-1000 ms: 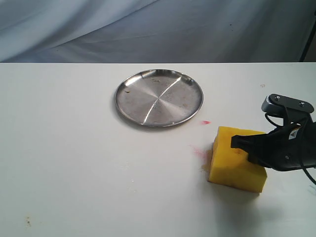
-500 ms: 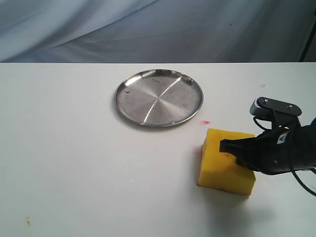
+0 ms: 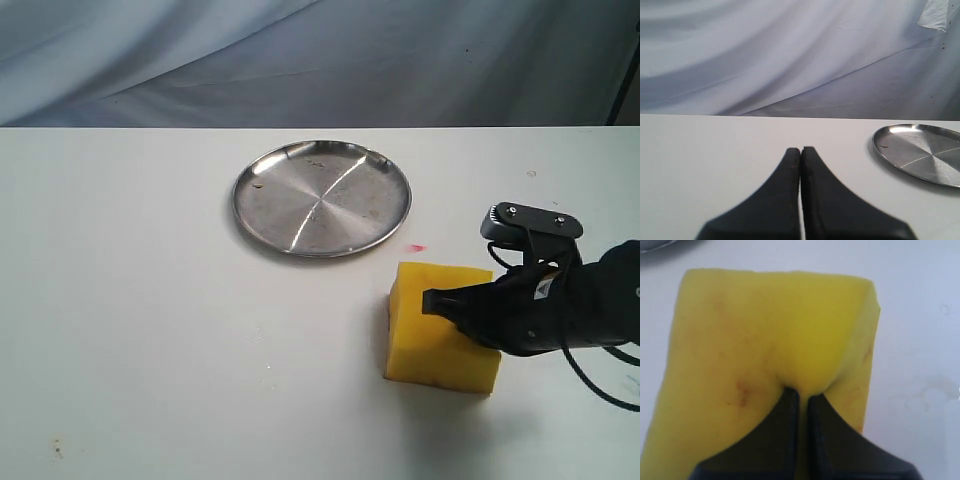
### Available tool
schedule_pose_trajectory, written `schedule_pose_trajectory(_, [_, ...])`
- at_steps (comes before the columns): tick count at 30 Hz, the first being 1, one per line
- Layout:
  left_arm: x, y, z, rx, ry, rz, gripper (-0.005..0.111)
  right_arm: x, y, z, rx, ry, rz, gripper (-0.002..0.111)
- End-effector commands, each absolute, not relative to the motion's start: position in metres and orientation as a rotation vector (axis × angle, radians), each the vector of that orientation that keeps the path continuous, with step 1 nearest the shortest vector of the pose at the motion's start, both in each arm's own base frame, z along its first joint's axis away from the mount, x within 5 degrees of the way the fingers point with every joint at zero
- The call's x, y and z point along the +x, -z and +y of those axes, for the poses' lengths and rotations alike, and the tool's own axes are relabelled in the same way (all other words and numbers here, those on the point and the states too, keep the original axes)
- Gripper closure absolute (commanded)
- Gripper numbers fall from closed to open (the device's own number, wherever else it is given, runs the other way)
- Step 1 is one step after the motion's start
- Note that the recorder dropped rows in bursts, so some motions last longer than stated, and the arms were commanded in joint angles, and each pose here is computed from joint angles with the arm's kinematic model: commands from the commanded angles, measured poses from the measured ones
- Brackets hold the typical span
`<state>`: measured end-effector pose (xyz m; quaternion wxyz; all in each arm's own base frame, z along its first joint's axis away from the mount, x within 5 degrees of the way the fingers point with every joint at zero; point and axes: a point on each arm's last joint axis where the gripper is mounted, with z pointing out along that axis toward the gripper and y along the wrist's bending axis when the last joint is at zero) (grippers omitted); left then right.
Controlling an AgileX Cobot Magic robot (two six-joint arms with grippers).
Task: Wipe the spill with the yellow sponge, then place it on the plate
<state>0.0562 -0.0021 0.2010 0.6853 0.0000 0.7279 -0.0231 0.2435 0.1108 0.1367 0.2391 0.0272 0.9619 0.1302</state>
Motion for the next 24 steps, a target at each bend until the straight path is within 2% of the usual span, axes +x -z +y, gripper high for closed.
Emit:
schedule_pose_trajectory(1, [0.0563,-0.2,-0.0022,0.001,0.052,1.629,0.105,0.2388,-0.1219,0.1232,0.094,-0.368,2.67,0.108])
schedule_pose_trajectory(10, [0.0563,-0.2,-0.0022,-0.001,0.054,1.629,0.105,0.2411,-0.1224,0.1234,0.234,-0.405,2.645,0.108])
schedule_pose_trajectory(24, [0.0563,-0.2,-0.0022,0.002,0.051,1.629,0.105,0.2418,-0.1235,0.126,0.183,-0.401,2.628,0.108])
